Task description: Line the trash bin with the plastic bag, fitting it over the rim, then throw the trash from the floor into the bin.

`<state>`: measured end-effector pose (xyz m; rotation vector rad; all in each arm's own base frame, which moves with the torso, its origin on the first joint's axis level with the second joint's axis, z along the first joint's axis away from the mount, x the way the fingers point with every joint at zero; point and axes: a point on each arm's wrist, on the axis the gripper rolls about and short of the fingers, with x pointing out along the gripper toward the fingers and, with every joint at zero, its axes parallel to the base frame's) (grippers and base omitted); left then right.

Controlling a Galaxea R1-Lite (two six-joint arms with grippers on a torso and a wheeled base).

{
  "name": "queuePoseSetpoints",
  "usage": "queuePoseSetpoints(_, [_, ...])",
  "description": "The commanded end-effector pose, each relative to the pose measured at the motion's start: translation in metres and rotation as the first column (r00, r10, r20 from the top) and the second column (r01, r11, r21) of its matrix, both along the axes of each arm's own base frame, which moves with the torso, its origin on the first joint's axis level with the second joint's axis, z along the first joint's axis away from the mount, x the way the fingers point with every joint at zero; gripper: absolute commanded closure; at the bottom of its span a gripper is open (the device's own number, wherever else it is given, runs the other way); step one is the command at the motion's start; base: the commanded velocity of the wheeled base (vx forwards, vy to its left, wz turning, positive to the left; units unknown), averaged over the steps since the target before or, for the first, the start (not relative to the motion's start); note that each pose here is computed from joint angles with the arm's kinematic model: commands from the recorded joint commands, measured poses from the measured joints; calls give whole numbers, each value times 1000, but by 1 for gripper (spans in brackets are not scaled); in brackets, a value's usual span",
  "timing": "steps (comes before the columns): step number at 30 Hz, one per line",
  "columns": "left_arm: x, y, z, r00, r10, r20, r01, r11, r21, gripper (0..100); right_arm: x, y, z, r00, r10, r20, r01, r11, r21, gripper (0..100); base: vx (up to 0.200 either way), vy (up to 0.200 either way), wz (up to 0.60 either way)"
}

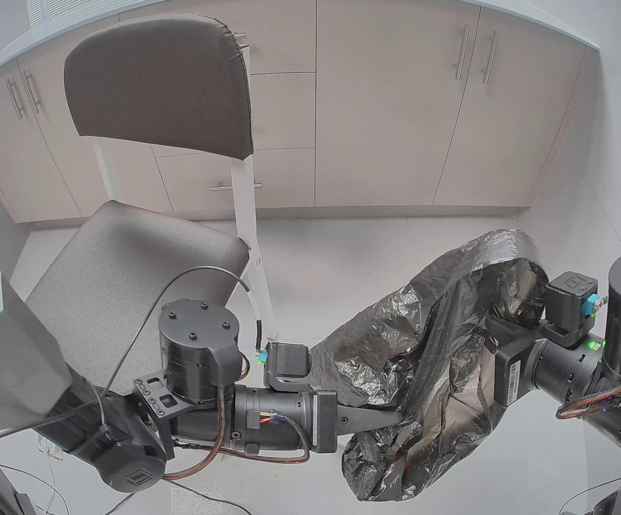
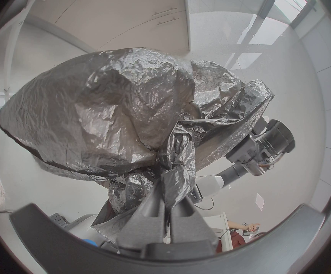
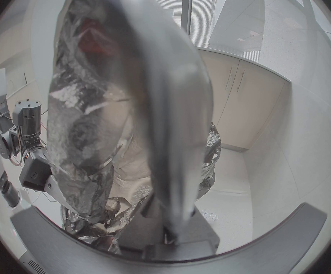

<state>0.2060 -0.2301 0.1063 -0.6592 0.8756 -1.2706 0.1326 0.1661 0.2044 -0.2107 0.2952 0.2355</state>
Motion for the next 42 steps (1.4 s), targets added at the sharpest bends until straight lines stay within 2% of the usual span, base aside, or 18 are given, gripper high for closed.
queuePoseSetpoints(1, [9, -9, -30, 997, 44, -65, -40, 998, 54, 100, 6, 9, -13, 1000, -24, -20, 23, 998, -54, 100, 0, 0, 0])
queuePoseSetpoints(7, [20, -25, -45, 979, 164, -125, -155, 985, 79, 100, 13, 16, -28, 994, -108, -13, 105, 986, -132, 100, 0, 0, 0])
queuePoseSetpoints(17, [23, -29, -53, 974, 172, -148, -158, 982, 100, 100, 14, 20, -35, 994, -104, -23, 99, 984, -149, 100, 0, 0, 0])
queuePoseSetpoints(21, [23, -30, -52, 963, 183, -200, -167, 982, 93, 100, 14, 19, -34, 994, -108, -20, 104, 983, -149, 100, 0, 0, 0])
queuePoseSetpoints(26, [19, -34, -52, 964, 168, -204, -152, 984, 93, 100, 14, 18, -32, 993, -114, -12, 111, 983, -144, 100, 0, 0, 0])
queuePoseSetpoints(28, [10, -41, -53, 968, 139, -208, -121, 988, 98, 100, 15, 15, -29, 988, -156, 13, 156, 976, -149, 100, 0, 0, 0])
queuePoseSetpoints(30, [10, -41, -53, 968, 138, -208, -119, 988, 99, 100, 15, 15, -28, 987, -163, 18, 164, 975, -148, 100, 0, 0, 0])
queuePoseSetpoints(31, [8, -43, -52, 967, 133, -216, -111, 988, 112, 100, 15, 13, -26, 978, -204, 42, 208, 966, -153, 100, 0, 0, 0])
queuePoseSetpoints(37, [6, -51, -53, 961, 126, -247, -87, 983, 161, 100, 14, 10, -21, 976, -211, 54, 217, 965, -145, 100, 0, 0, 0])
queuePoseSetpoints(42, [5, -57, -52, 962, 113, -248, -72, 983, 170, 100, 15, 2, -15, 971, -230, 68, 237, 962, -138, 100, 0, 0, 0])
